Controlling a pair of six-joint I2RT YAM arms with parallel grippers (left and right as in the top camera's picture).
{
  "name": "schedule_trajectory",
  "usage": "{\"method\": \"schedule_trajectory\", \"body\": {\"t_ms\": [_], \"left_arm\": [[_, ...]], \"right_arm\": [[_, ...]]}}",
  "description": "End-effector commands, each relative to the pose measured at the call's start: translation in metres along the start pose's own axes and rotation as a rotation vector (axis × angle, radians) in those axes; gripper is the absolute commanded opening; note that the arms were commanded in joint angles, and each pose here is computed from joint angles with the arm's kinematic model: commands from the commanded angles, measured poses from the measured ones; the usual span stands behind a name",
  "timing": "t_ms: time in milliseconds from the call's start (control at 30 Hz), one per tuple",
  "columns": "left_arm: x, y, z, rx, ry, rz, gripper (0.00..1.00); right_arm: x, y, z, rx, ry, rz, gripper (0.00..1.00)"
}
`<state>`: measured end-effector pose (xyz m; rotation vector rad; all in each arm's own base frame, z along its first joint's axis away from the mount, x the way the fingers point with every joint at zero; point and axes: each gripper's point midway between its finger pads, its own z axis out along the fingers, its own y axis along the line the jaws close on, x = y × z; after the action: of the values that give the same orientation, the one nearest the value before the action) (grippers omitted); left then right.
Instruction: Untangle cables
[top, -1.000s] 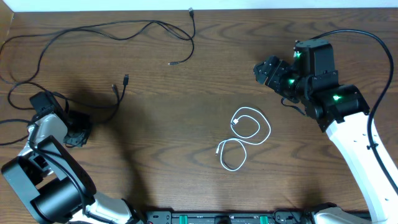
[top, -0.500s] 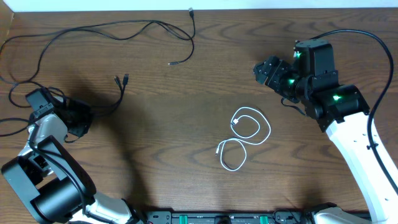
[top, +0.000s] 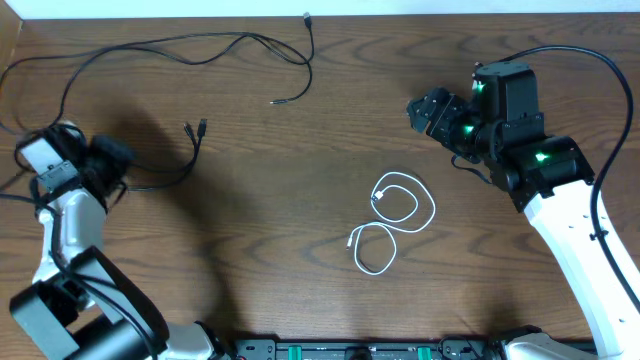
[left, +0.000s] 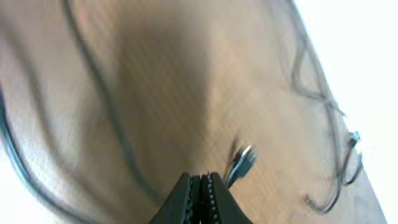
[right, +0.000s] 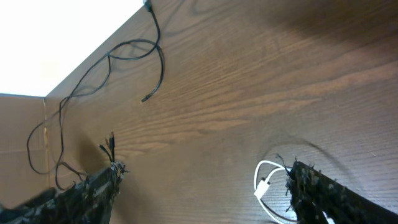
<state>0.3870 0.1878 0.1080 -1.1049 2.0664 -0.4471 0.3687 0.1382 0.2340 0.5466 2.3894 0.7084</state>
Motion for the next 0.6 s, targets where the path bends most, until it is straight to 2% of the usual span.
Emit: {"method": "schedule_trajectory", "body": {"t_ms": [0,100,267,567], "left_arm": [[-0.019,0.006,0.001,-0.075,-0.092,0.054,0.08],[-0.028,0.017,0.009,-0.158,-0.158,0.077,0.08],[-0.031,0.012,0.033,-0.134,-0.187,0.134,0.09],[-0.027,0.012,0.069,-0.169,-0.082,0.196,0.11]], "right_arm": [[-0.001,0.000,0.000,0.000,0.000,-0.008,0.85],[0.000,-0.001,0.000,0.003,0.003,-0.008,0.84],[0.000,-0.002,0.000,0.006,0.006,-0.007,0.83],[0.002,0.000,0.000,0.004,0.010,-0.006,0.81]]}}
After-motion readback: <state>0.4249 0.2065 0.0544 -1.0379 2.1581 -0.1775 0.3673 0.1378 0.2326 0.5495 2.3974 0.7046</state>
